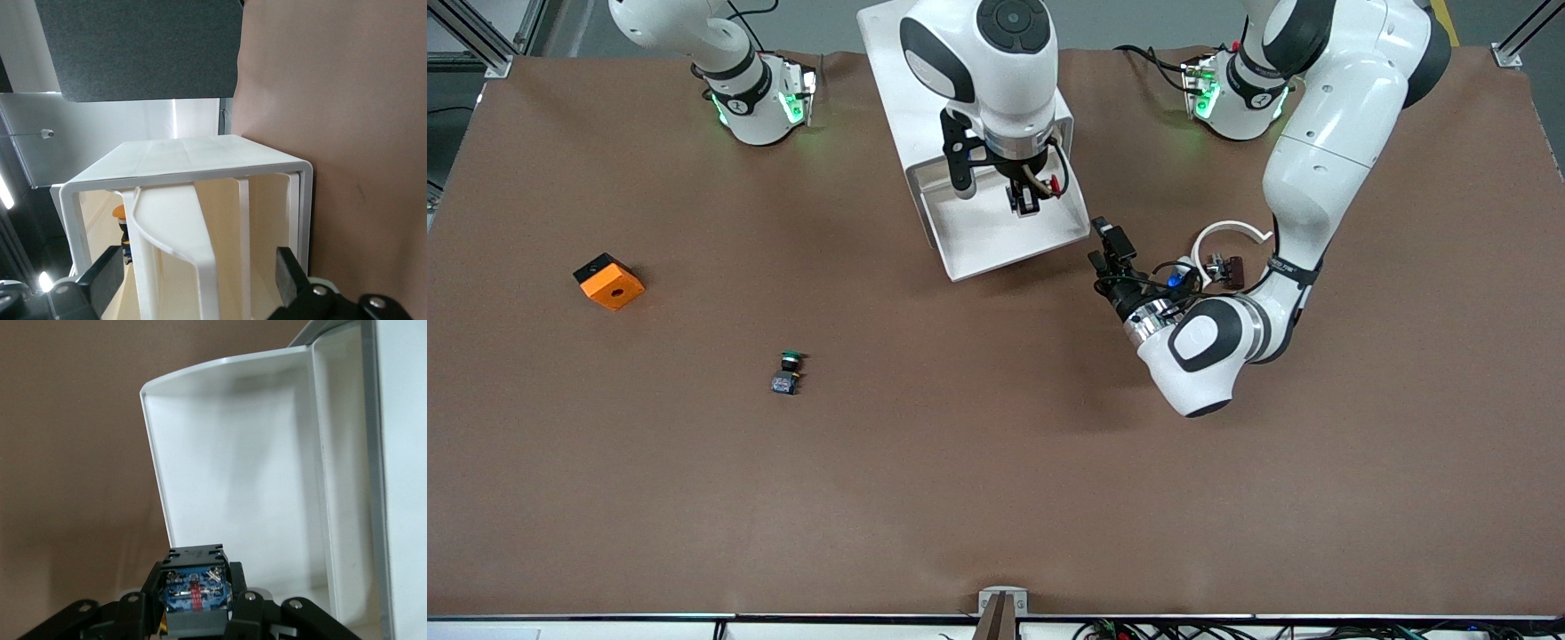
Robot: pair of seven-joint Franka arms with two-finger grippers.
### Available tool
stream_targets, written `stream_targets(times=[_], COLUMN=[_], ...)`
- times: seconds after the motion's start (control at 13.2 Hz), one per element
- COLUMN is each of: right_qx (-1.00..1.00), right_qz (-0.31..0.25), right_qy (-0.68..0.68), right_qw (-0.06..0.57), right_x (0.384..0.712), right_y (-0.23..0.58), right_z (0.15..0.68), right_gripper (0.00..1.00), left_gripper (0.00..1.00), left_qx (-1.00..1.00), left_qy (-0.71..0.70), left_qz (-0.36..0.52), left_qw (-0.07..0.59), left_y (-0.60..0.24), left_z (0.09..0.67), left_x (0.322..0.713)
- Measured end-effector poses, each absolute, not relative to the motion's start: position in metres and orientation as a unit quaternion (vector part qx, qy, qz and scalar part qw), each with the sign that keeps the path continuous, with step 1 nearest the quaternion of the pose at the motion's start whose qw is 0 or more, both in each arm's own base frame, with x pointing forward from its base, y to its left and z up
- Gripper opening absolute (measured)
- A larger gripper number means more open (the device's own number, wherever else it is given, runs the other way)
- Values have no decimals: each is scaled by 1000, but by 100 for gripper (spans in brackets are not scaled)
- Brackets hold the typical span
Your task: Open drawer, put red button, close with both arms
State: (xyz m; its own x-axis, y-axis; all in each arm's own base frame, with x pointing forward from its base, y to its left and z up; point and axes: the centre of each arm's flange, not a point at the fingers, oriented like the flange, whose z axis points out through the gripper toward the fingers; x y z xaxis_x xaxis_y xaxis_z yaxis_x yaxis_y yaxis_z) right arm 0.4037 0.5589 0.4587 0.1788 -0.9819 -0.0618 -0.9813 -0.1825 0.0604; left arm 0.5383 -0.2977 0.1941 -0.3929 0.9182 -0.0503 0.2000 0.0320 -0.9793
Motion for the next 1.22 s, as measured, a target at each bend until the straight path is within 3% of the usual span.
stream_targets(times=[0.53,1.22], right_qx=[780,784], right_qz=[-41,-24], right_qy=[-624,-620], right_qw=[-11,9], right_x=[373,367], right_y=[604,596], right_z=[405,363], right_gripper=[41,41], left_gripper=[100,100], left_qx=[-548,-777], left_qy=[-621,-512], left_qz=[483,307], left_qw=[283,199], left_y=[-294,-261], left_z=[263,310], left_x=[547,590])
